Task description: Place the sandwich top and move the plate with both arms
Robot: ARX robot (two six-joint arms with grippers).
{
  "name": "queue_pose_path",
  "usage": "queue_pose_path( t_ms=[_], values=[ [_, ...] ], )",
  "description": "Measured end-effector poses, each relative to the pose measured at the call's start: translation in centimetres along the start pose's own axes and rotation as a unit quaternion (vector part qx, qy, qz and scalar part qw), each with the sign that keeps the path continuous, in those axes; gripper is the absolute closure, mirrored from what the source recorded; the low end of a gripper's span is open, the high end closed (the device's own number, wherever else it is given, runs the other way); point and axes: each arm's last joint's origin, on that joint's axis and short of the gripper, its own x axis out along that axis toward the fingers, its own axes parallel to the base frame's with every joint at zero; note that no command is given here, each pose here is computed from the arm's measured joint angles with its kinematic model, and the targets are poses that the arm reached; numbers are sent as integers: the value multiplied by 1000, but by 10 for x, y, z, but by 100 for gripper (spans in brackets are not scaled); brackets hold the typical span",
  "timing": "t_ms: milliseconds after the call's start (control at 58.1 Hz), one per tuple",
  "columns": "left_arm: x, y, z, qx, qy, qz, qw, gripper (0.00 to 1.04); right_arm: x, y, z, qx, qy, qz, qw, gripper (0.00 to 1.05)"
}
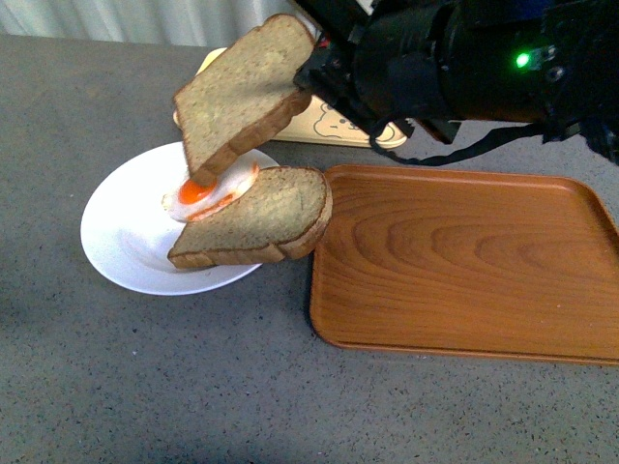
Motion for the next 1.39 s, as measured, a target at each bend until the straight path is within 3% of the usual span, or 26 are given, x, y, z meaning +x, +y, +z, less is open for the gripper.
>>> queue_pose_path(
  t_ms=[189,878,1187,1394],
  values=[
    [0,0,0,0,0,0,1000,9,2,7,-14,-3,11,-14,1000,103],
    [0,0,0,0,0,0,1000,9,-2,-2,-44,21,71,-78,994,103],
    [0,0,0,0,0,0,1000,9,-14,-10,-50,6,70,-105,992,56],
    [0,0,0,0,0,0,1000,9,-48,-15,-16,6,9,-115,993,23]
  ],
)
